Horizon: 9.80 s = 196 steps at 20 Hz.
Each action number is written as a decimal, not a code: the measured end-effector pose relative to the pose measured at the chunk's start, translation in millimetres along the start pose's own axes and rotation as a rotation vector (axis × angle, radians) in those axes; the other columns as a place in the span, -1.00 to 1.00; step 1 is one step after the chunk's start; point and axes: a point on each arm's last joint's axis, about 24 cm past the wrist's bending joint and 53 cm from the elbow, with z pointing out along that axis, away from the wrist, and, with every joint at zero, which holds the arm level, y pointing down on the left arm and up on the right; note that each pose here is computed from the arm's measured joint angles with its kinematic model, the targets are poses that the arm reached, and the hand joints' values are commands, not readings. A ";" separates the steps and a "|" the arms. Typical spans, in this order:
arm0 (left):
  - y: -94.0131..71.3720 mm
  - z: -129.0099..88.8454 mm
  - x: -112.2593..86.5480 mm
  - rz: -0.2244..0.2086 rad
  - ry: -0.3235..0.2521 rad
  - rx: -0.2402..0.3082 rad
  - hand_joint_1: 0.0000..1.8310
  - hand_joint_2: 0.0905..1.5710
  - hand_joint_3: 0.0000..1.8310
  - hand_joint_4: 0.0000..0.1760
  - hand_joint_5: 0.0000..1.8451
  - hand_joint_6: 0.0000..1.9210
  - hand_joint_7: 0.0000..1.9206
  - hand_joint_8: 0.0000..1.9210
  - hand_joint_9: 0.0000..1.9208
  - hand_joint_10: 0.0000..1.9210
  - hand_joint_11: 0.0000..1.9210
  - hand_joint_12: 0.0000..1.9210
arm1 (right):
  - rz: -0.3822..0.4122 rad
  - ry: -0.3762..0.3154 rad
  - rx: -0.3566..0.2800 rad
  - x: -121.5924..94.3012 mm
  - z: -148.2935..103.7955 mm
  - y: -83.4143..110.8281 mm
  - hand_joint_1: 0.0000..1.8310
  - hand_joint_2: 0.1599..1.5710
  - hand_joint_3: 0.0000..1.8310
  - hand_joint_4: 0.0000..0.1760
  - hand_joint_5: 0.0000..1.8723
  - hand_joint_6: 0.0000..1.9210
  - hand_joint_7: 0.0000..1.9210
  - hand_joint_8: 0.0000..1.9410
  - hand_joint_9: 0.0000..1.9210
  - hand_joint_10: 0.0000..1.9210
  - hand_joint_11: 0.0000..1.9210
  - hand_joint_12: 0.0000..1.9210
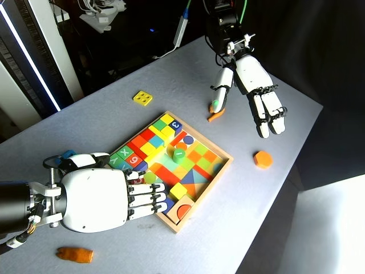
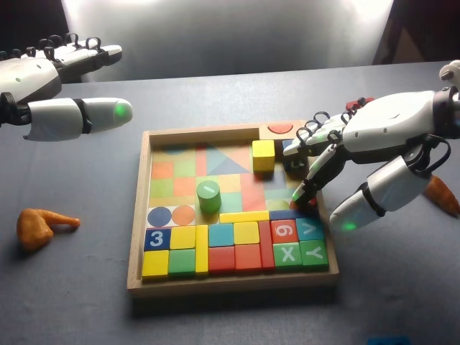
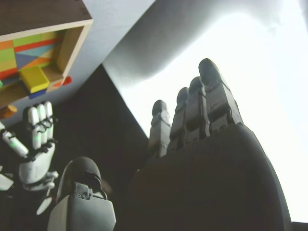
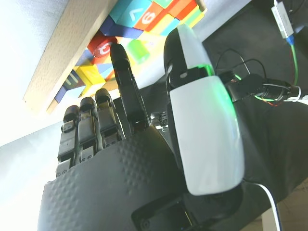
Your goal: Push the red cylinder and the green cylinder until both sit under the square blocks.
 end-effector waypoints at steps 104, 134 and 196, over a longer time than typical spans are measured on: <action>-6.5 31.2 28.8 0.042 0.062 -0.009 -0.38 0.57 -0.98 0.98 -0.90 -0.98 -1.00 -1.00 -1.00 -1.00 -1.00 -1.00 | -0.169 -0.082 -0.189 -24.4 84.2 90.3 -0.69 0.38 -1.00 1.00 -0.44 -1.00 -1.00 -1.00 -1.00 -1.00 -1.00 -1.00; -6.5 33.7 37.4 0.042 0.079 -0.013 -0.62 0.39 -1.00 0.92 -1.00 -1.00 -1.00 -1.00 -1.00 -1.00 -1.00 -1.00 | -0.177 -0.080 -0.129 -19.7 90.2 69.2 -0.81 0.40 -1.00 1.00 -0.49 -1.00 -1.00 -1.00 -1.00 -1.00 -1.00 -1.00; 22.1 22.5 34.6 0.032 0.077 -0.084 -1.00 0.39 -1.00 0.69 -0.98 -1.00 -1.00 -1.00 -1.00 -1.00 -0.98 -0.92 | -0.152 0.017 -0.098 -4.5 47.3 45.9 -0.73 0.42 -1.00 0.91 -0.34 -1.00 -1.00 -1.00 -1.00 -1.00 -1.00 -1.00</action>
